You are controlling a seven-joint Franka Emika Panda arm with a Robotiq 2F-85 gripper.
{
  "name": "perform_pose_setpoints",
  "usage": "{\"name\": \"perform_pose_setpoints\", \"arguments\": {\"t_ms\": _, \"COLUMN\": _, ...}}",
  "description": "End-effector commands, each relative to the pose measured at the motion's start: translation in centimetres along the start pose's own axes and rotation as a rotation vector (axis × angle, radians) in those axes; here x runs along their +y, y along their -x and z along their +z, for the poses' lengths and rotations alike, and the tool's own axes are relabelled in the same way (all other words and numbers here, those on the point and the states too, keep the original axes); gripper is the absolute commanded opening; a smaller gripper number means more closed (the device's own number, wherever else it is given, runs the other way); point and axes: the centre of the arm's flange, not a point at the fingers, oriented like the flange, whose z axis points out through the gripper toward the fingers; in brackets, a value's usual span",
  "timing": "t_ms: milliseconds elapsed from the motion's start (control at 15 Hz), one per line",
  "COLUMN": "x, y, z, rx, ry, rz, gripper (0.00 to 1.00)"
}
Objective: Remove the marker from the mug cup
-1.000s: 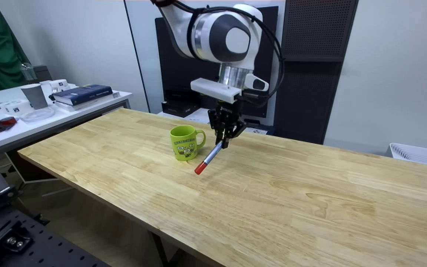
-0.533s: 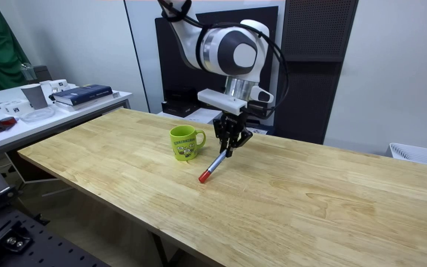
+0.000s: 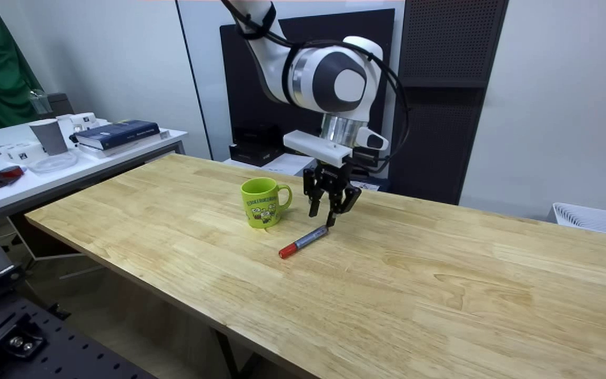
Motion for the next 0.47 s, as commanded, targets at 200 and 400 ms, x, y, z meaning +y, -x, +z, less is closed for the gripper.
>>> {"name": "perform_pose_setpoints", "arguments": {"t_ms": 200, "x": -4.3, "y": 1.4, "z": -4.8, "rx": 0.154, "ry": 0.074, "rz": -0.093, "gripper": 0.99}}
{"name": "perform_pose_setpoints", "arguments": {"t_ms": 400, "x": -6.7, "y": 3.3, "z": -6.9, "rx": 0.273, "ry": 0.131, "rz": -0.169, "gripper": 1.00}}
